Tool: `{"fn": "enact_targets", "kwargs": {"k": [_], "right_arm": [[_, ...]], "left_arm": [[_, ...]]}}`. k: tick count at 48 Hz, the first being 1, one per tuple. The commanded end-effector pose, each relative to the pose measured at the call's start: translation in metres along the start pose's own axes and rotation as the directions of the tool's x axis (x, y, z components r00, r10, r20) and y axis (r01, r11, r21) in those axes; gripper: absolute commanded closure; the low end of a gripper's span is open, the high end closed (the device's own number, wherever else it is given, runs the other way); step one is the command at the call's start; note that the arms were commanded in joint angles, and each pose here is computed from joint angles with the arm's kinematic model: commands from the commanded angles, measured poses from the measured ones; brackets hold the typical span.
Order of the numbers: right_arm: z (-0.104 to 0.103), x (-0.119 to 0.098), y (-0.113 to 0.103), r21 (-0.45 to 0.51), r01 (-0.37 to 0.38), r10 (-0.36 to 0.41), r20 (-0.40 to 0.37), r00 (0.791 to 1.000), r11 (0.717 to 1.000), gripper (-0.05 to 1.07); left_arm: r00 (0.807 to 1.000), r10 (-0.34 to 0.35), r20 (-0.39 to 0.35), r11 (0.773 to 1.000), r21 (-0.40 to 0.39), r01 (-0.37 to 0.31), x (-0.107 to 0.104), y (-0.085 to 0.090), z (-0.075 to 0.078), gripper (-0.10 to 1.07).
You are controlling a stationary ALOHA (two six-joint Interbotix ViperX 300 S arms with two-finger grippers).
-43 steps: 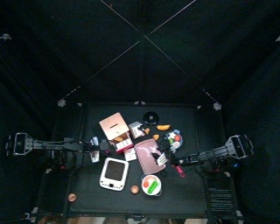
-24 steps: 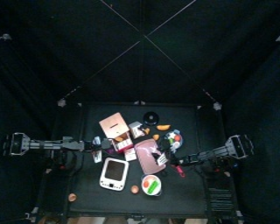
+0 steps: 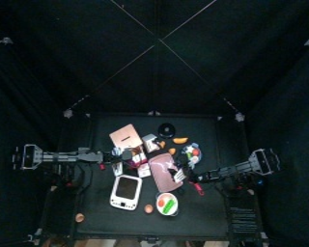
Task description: Place eggplant into drawer
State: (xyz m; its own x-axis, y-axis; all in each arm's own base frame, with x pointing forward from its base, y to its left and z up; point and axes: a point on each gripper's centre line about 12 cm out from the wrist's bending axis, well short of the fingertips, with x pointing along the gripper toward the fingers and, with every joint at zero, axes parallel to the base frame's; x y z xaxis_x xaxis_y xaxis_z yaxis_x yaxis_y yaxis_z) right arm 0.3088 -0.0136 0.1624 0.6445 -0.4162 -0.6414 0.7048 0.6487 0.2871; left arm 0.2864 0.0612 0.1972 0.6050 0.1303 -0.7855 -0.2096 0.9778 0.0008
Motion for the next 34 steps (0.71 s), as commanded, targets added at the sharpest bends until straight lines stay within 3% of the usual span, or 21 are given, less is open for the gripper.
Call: {"fn": "enact_targets", "kwargs": {"k": [1, 10, 23, 34], "right_arm": [[0.006, -0.003, 0.002, 0.009, -0.01, 0.01, 0.015, 1.0, 1.0, 0.16], [0.005, -0.003, 0.002, 0.009, -0.009, 0.009, 0.014, 1.0, 1.0, 0.16], [0.005, -0.003, 0.002, 0.009, -0.009, 0.009, 0.014, 1.0, 1.0, 0.16], [0.005, -0.003, 0.002, 0.009, -0.009, 0.009, 0.014, 1.0, 1.0, 0.16]], "left_arm": [[0.997, 0.041, 0.068, 0.999, -0.029, -0.039, -0.001, 0.017, 0.019, 0.4], [0.99, 0.083, 0.113, 0.996, -0.025, -0.08, 0.005, 0.032, 0.023, 0.4], [0.995, 0.085, 0.053, 0.996, -0.021, -0.084, 0.025, 0.035, 0.015, 0.38], [0.994, 0.092, 0.065, 0.996, -0.022, -0.091, 0.025, 0.038, 0.017, 0.18]]}}
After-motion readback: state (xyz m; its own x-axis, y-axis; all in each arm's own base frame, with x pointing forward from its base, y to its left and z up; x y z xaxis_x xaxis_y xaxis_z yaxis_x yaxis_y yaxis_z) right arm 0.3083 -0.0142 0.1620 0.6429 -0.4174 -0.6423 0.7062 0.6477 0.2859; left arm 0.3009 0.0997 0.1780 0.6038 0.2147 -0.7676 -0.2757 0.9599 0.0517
